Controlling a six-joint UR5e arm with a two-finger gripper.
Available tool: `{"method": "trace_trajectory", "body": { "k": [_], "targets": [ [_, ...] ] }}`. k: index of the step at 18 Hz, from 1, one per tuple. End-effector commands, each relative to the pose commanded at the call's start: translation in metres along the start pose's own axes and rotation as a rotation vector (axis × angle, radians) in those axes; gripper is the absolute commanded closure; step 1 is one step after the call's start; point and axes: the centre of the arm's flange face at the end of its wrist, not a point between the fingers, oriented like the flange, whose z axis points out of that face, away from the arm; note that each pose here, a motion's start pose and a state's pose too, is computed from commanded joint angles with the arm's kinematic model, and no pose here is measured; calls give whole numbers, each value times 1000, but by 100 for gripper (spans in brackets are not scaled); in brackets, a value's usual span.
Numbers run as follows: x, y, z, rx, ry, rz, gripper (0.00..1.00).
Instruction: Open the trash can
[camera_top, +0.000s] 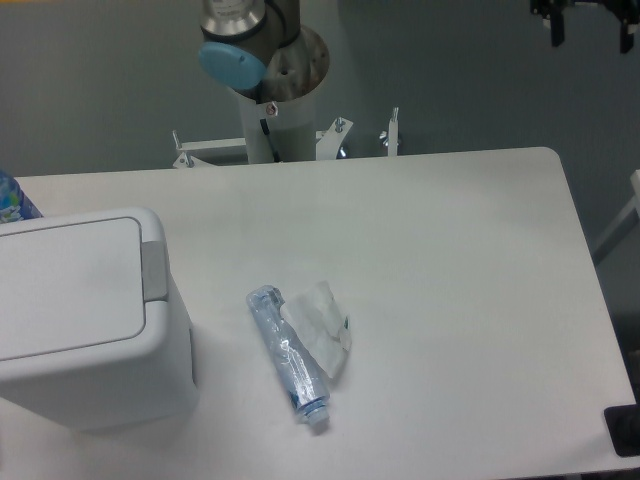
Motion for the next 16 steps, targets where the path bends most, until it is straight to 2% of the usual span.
{"method": "trace_trajectory", "body": {
  "k": [6, 9, 16],
  "targets": [
    [-2, -2, -2, 2, -3, 0, 0],
    [-4, -22, 1, 23, 2, -13, 0],
    [-15, -49, 21, 61, 30, -207, 0]
  ]
}}
